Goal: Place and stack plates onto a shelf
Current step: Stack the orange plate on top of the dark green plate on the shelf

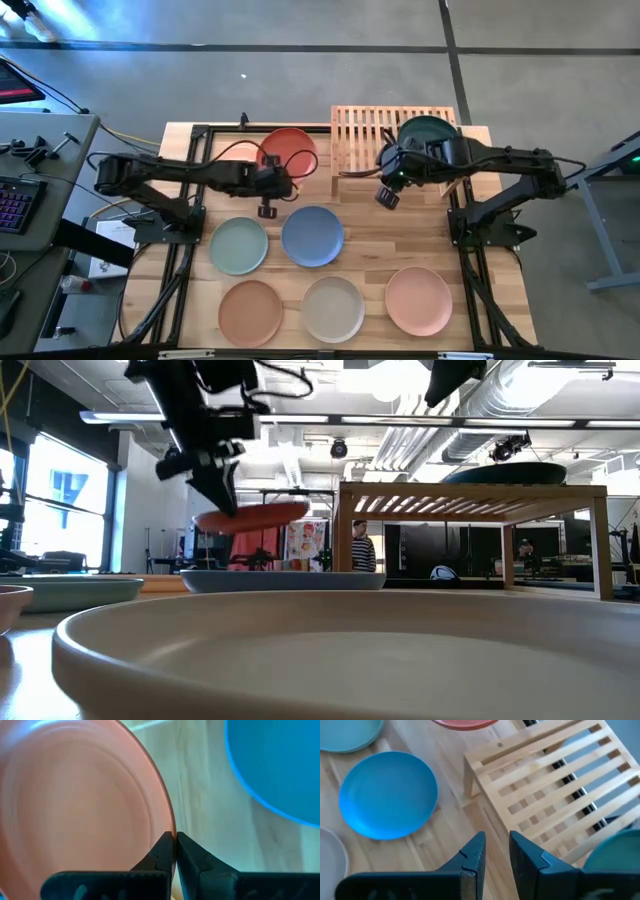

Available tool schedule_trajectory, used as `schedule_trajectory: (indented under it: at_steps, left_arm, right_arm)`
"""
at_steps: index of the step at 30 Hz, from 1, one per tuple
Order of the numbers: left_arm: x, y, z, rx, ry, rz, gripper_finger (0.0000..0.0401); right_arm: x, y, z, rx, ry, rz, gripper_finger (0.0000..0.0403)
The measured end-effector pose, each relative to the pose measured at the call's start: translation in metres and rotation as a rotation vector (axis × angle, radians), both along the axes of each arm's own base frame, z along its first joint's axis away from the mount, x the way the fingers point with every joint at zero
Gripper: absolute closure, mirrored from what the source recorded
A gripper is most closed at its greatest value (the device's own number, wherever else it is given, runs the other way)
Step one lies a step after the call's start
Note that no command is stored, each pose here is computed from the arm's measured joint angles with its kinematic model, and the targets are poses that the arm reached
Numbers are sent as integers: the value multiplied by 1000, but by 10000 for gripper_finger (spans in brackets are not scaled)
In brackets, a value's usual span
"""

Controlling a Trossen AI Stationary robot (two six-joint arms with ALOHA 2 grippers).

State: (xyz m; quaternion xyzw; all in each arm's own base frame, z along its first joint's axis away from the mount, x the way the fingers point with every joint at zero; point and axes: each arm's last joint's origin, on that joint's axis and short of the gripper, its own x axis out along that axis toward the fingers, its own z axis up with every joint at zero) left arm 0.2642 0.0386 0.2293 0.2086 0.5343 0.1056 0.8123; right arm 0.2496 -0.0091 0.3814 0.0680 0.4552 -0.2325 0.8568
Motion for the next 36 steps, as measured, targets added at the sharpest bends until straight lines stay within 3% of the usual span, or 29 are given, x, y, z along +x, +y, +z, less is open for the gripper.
schedule_trajectory:
  at_steps: [7,14,21,36]
  left_arm:
    - [-11,-23,23,1,-97,-80,400]
    - [-14,-42,29,-6,-126,-145,400]
    - [-15,-61,29,-13,-126,-223,400]
    - [-19,-87,29,-21,-128,-331,401]
  right_arm:
    - [1,10,0,10,-1,48,341]
    - [9,18,-6,5,25,97,340]
    - [25,20,-20,125,66,157,340]
    - [72,47,-51,-102,116,457,340]
